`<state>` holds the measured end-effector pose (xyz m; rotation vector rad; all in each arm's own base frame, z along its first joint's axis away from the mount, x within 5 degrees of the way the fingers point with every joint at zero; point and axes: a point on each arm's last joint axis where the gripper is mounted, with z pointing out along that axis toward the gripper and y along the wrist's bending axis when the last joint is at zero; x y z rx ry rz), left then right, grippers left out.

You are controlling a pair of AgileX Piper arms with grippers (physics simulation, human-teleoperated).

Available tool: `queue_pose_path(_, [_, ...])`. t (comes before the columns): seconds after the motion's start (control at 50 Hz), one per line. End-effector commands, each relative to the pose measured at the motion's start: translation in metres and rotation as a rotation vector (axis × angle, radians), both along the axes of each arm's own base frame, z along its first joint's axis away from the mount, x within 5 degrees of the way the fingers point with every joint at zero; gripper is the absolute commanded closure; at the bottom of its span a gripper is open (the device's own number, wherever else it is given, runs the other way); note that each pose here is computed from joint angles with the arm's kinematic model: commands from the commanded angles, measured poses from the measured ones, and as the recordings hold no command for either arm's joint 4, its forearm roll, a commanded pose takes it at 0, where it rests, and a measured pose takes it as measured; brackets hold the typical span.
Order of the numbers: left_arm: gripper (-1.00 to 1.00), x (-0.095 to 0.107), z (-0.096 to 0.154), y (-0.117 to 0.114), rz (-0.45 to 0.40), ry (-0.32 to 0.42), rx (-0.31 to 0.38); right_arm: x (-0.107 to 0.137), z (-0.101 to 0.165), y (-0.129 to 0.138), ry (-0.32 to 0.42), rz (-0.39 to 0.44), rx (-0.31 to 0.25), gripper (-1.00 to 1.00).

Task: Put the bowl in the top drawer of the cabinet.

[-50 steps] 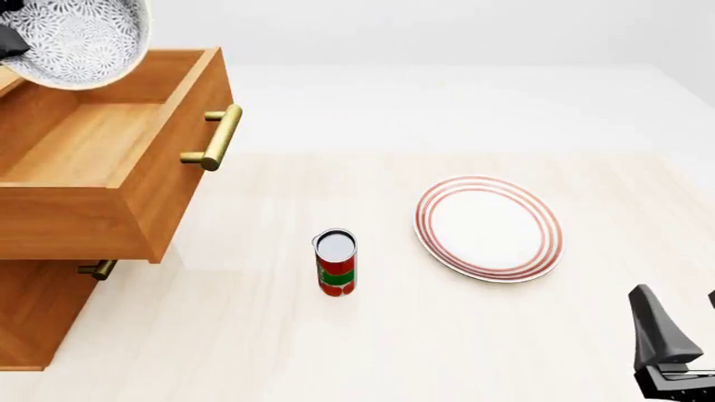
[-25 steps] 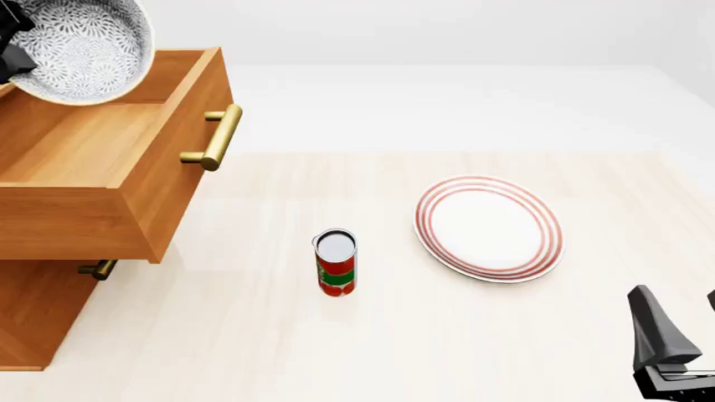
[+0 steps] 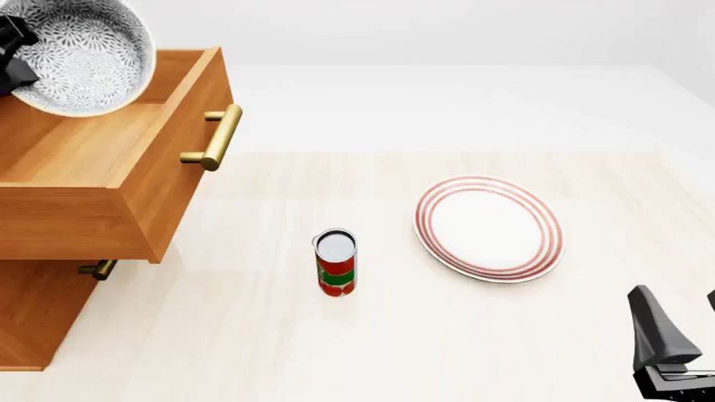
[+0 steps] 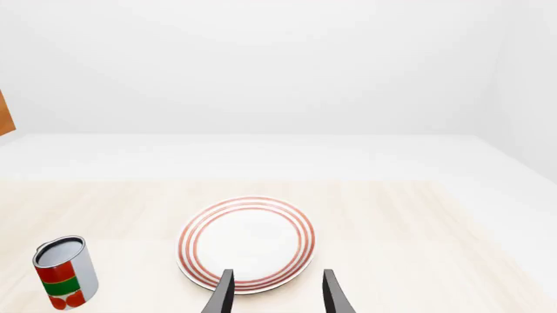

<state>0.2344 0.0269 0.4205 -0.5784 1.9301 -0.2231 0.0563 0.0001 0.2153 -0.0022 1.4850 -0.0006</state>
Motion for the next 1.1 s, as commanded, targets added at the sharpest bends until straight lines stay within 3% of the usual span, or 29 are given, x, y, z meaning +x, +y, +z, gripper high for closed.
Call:
queue_pose_path(0.02, [1.0,0.0,-0.003,0.0,0.0,0.005,-0.001,0.0,0.0,0.0,0.0,0.0,0.0,-1.0])
queue_pose_path(1.1, [1.0,0.012,-0.026,0.005,0.005,0.056,0.005,0.0,0.0,0.0,0.0,0.0,0.0,-1.0])
